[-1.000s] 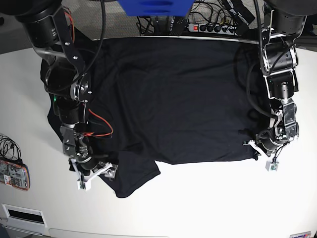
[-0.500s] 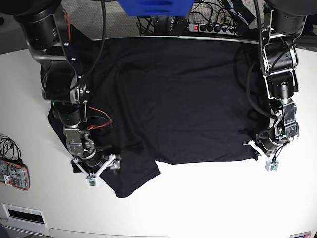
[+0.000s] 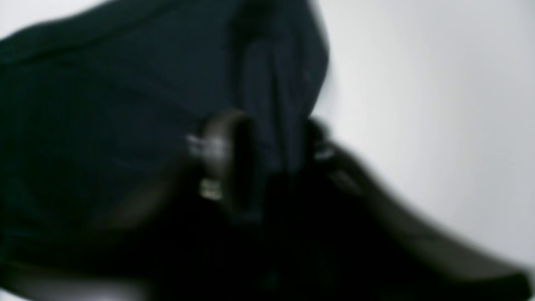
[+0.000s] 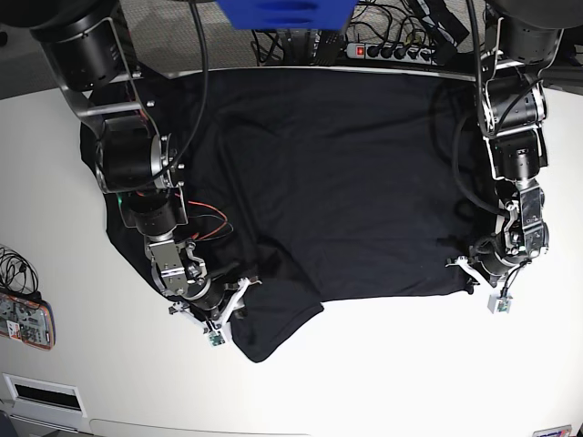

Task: Fold the T-shirt properly
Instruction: 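Lift the hem edge with both grippers and fold it toward the collar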

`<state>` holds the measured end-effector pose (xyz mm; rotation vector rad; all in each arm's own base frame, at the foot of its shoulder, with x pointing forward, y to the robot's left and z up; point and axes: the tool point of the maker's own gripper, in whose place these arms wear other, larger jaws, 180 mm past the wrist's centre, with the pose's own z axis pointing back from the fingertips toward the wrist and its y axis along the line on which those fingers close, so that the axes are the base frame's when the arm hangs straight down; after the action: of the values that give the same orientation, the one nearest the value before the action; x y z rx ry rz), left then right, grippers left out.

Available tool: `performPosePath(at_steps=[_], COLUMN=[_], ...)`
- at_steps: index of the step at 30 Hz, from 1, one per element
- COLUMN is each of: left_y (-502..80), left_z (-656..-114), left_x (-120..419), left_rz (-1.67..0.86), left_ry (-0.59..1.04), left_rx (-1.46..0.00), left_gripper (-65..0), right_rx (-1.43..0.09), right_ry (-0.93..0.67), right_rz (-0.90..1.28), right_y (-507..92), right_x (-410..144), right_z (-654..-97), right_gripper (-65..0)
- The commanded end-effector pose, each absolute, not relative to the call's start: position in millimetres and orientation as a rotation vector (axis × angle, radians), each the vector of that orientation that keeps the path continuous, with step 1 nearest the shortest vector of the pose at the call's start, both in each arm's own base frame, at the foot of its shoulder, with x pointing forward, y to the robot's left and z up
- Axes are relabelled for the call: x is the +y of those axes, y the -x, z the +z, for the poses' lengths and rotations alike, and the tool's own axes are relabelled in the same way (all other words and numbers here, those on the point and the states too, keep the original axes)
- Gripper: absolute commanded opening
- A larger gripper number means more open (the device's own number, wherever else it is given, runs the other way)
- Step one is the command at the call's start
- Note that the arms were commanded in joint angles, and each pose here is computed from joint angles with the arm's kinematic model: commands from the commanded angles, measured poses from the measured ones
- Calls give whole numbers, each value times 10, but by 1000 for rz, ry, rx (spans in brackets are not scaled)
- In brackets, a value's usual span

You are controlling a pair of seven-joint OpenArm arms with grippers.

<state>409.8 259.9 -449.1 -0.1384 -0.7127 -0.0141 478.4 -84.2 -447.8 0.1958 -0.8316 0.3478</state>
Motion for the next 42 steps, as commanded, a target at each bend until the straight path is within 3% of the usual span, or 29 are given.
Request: performPosePath(at_steps=[1, 2, 7, 12, 21, 31, 42], left_y=[-3924, -3903, -3847, -3876, -3875, -3830, -3897], left_z=[-4643, -4660, -4707, -4655, -4127, -3981, -3495], left_x=[2585, 2584, 2585, 2619, 2545, 2863, 3169], left_rz=[-46, -45, -45, -54, -189, -208, -163], left_ry=[125, 126, 125, 112, 25, -49, -127], left_rx=[-607, -603, -591, -606, -792, -801, -926], left_gripper=[-650, -650, -650, -650, -650, -650, -650], right_rx=[-731, -736, -821, -832, -959, -1112, -1228], right_ry=[-143, -151, -185, -189, -134, -50, 23], right_rz=[363, 341, 216, 153, 166, 199, 222], right_y=[-4670, -4679, -4874, -4720, -4736, -4863, -4844], right_x=[-988, -995, -1077, -1177, -1325, -1478, -1574], right_z=[-4622, -4613, -4389, -4516, -4283, -3668, -3134], right_gripper=[-594, -650, -650, -650, -650, -650, -650])
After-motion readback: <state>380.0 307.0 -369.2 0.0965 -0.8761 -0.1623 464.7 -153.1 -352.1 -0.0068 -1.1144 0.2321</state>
